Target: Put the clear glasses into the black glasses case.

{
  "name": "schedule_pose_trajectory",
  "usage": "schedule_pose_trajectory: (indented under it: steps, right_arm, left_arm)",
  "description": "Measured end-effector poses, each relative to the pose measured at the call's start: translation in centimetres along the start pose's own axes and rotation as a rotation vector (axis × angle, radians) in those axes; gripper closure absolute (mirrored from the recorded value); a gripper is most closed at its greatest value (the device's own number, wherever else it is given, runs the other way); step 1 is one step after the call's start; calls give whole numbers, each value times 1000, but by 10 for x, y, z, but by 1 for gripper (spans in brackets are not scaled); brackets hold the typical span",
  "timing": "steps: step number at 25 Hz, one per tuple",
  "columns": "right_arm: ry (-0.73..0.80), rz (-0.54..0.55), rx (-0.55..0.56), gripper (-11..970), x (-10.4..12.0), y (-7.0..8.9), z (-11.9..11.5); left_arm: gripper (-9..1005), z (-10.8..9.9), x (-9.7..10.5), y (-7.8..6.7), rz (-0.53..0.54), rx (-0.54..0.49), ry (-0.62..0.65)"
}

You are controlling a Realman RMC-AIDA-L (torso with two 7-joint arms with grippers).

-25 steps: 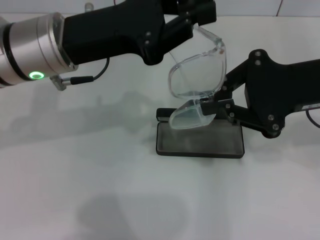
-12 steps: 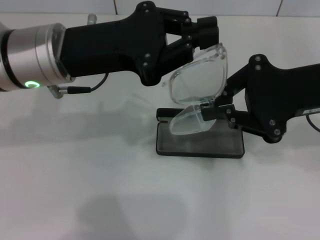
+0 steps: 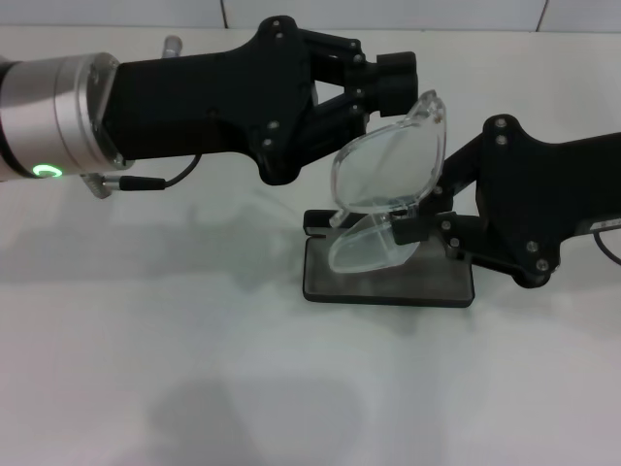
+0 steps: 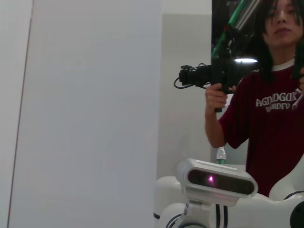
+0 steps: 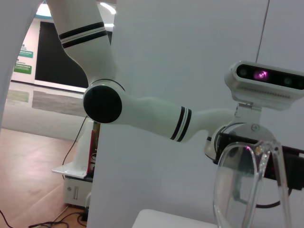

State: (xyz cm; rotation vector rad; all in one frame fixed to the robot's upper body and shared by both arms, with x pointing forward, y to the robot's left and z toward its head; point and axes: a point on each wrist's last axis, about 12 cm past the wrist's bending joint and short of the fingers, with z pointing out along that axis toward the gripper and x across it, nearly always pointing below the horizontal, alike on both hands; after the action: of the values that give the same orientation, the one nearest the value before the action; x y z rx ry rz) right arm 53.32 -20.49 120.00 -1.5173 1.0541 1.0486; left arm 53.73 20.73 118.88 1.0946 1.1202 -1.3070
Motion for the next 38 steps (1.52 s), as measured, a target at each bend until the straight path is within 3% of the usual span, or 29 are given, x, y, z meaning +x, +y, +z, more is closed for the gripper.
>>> schedule_pose_trajectory:
  steps: [27,31,38]
  right_arm:
    - [-23,13,-13,903,2,5,1]
    - [-28,12,-8,903,4,7,0]
    - [-67,-2,32,904,7,15,-6]
  left_arm:
    - [888,8,0,-1,-33,72,49]
    - [887,2,0,0,-19,34,27]
    - [887,-20,5,8,-5,-134,-92]
